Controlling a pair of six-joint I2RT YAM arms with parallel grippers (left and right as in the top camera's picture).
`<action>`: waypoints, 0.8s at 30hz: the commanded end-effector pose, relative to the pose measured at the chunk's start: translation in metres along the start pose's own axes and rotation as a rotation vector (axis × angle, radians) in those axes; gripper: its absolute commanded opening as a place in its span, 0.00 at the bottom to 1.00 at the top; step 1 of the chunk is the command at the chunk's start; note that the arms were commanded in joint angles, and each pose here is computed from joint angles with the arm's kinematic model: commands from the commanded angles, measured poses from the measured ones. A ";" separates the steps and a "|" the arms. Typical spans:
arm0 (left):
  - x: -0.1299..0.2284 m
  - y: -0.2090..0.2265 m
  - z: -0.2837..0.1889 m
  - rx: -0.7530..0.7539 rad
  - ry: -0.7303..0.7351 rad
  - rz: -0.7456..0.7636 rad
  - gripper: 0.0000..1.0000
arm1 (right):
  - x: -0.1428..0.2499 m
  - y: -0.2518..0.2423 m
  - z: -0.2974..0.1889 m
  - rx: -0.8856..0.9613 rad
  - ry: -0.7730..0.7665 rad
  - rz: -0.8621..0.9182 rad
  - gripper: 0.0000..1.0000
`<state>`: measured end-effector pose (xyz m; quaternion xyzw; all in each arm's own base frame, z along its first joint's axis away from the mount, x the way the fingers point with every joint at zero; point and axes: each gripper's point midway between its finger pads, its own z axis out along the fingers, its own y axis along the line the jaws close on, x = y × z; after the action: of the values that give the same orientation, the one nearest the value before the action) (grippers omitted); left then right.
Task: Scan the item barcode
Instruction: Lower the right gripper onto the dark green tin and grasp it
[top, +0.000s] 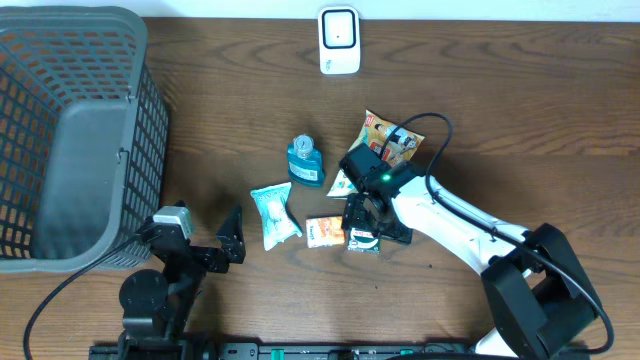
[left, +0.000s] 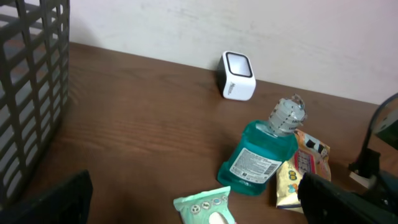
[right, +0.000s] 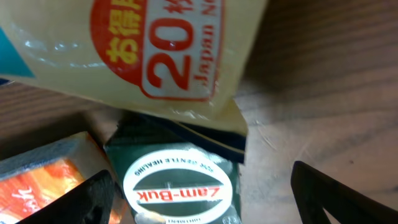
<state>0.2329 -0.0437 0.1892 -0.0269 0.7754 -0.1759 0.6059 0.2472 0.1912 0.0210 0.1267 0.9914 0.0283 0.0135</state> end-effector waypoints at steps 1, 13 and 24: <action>0.001 0.000 -0.001 -0.001 0.007 -0.002 0.98 | -0.005 0.006 0.002 -0.007 -0.025 -0.090 0.89; 0.003 0.003 -0.001 -0.022 0.012 0.000 0.98 | -0.002 0.001 0.032 0.048 0.025 -0.166 0.79; 0.003 0.003 -0.001 -0.022 0.012 0.000 0.98 | 0.005 -0.007 0.031 0.075 0.067 -0.181 0.56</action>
<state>0.2320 -0.0423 0.1836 -0.0312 0.7825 -0.1722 0.5976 0.2479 0.1900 -0.0038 0.0480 0.9988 0.0030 -0.0025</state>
